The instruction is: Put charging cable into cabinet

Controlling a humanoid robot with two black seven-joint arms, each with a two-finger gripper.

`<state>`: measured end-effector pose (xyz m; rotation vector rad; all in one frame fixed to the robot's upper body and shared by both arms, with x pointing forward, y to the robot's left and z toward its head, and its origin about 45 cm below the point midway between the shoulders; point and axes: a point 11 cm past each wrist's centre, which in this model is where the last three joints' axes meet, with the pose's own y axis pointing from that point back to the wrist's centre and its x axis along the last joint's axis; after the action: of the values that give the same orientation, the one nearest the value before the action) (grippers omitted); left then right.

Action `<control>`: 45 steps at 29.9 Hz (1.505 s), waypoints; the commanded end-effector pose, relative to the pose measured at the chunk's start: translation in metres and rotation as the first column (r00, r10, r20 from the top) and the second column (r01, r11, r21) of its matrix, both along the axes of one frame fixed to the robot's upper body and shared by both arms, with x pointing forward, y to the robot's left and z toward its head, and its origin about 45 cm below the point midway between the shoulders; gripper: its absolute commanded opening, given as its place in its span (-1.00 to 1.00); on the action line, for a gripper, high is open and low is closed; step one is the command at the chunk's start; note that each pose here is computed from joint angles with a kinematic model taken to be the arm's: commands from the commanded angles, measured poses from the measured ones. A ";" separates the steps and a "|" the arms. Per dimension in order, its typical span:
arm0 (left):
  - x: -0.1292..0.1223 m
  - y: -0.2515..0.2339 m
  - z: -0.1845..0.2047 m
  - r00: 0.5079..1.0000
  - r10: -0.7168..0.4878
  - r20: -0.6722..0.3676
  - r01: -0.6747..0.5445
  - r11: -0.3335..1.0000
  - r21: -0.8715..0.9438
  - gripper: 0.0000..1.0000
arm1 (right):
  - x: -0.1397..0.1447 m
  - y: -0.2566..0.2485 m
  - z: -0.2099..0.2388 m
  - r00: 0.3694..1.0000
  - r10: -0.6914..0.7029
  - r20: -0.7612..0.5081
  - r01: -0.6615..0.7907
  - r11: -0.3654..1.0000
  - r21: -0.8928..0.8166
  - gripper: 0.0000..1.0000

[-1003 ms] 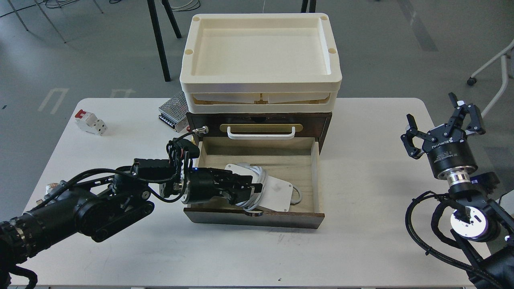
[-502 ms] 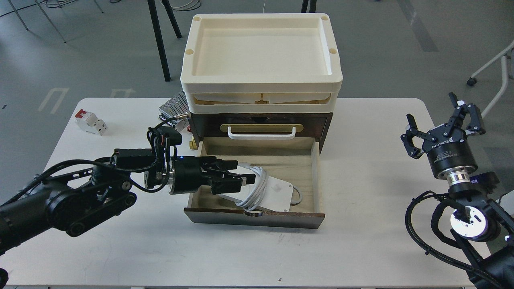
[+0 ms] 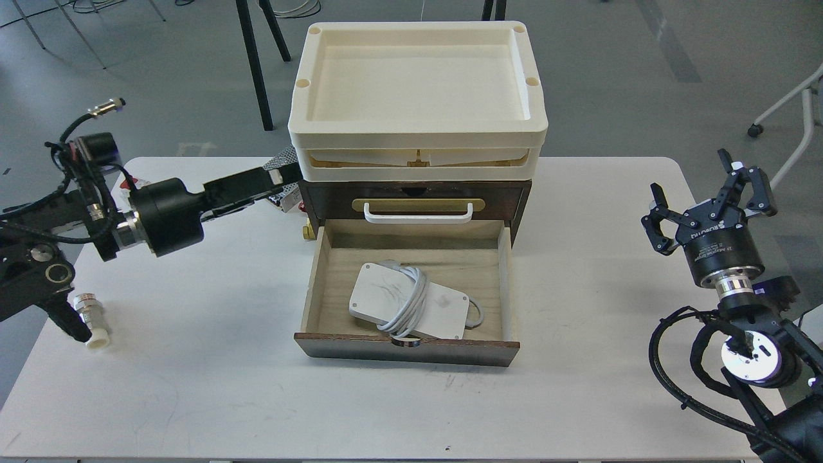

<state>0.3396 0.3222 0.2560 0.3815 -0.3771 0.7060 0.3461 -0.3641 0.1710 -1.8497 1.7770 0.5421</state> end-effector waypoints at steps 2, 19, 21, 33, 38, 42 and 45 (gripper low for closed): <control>-0.012 0.041 -0.023 0.970 0.190 -0.150 -0.209 0.971 -0.120 0.97 | 0.000 0.000 0.000 1.000 0.000 0.000 0.000 1.000 0.000 0.99; 0.050 0.101 -0.092 0.699 0.605 -0.381 -0.709 0.522 -0.473 0.98 | 0.000 0.000 0.000 1.000 -0.001 0.001 0.001 1.000 -0.001 0.99; 0.050 0.113 -0.095 0.662 0.633 -0.400 -0.737 0.456 -0.498 0.98 | 0.000 0.000 0.000 1.000 -0.001 0.001 0.001 1.000 -0.001 0.99; 0.046 0.112 -0.091 0.716 0.518 -0.468 -0.686 0.399 -0.608 0.98 | 0.000 0.000 0.001 1.000 0.002 0.005 -0.002 1.000 0.003 0.99; 0.045 0.115 -0.096 0.706 0.526 -0.474 -0.696 0.396 -0.598 0.98 | 0.000 0.001 0.001 1.000 0.003 0.005 -0.003 1.000 0.002 0.99; 0.042 0.120 -0.100 0.692 0.542 -0.478 -0.710 0.390 -0.586 0.98 | 0.000 0.000 0.001 1.000 0.002 0.005 -0.002 1.000 0.003 0.99; 0.042 0.121 -0.099 0.691 0.543 -0.476 -0.710 0.389 -0.587 0.99 | 0.000 0.001 0.001 1.000 0.004 0.004 -0.004 1.000 0.002 0.99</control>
<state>0.3821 0.4422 0.1566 -0.2366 0.3339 1.5032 0.3463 -0.3636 0.1723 -1.8499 1.7699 0.5405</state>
